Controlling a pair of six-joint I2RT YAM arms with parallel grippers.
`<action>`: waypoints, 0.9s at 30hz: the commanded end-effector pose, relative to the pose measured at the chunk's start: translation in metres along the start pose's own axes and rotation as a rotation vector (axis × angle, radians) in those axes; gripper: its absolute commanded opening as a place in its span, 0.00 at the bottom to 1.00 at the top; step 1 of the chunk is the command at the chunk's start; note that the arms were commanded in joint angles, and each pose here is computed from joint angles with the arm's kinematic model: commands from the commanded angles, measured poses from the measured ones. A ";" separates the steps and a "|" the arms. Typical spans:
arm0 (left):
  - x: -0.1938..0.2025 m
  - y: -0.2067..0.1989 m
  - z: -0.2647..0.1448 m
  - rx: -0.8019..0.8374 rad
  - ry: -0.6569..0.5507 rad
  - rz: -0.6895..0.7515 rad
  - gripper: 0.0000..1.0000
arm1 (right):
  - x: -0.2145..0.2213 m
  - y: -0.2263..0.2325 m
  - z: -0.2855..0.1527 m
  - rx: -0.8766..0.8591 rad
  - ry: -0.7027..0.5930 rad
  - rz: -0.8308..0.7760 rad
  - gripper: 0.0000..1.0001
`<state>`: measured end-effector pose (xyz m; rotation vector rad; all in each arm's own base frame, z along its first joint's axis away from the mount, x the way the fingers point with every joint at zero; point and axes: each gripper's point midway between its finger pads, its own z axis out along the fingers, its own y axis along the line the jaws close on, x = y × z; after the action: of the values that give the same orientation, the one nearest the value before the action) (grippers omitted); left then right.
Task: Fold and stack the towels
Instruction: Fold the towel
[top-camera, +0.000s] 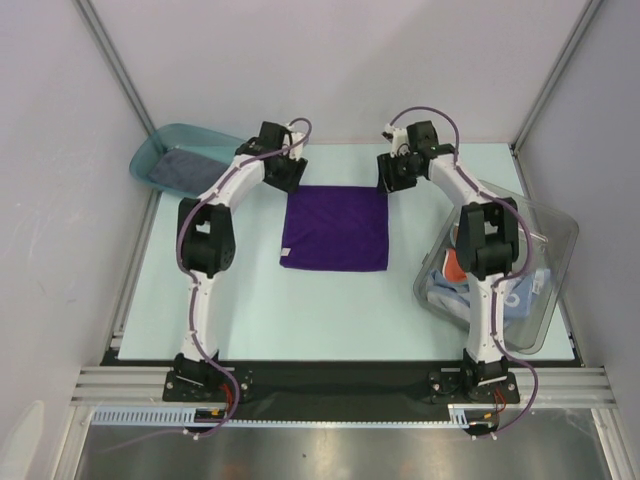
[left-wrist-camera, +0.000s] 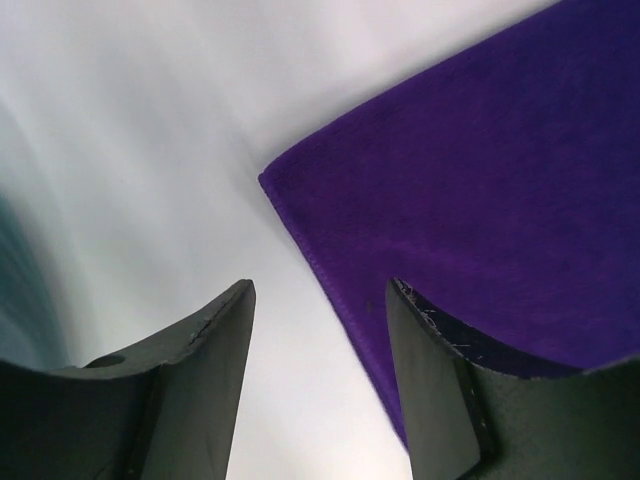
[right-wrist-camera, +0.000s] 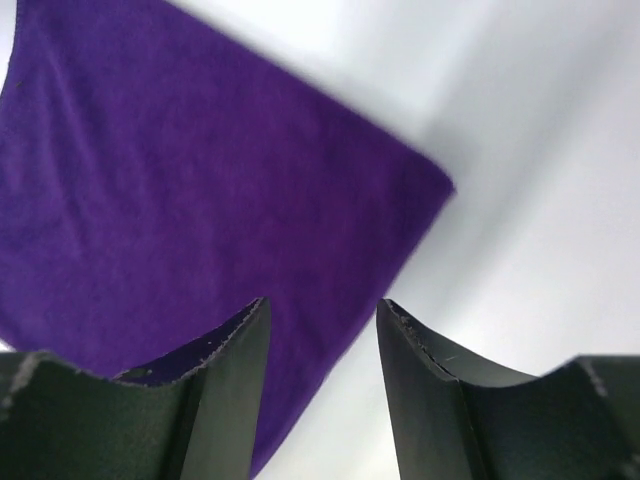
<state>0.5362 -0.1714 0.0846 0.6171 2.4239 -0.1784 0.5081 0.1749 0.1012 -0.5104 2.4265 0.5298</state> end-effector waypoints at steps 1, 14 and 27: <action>-0.025 0.010 -0.008 0.042 -0.079 0.100 0.62 | -0.016 -0.008 0.014 -0.060 -0.030 -0.083 0.53; -0.035 0.022 0.027 0.046 -0.139 0.245 0.64 | -0.032 -0.046 0.063 -0.088 -0.085 -0.115 0.51; -0.025 0.025 0.052 0.088 -0.098 0.292 0.59 | -0.030 -0.056 0.069 -0.121 -0.091 -0.116 0.46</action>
<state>0.5852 -0.1678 0.0430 0.9274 2.2787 -0.1425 0.5774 0.1645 0.0390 -0.6219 2.3488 0.6153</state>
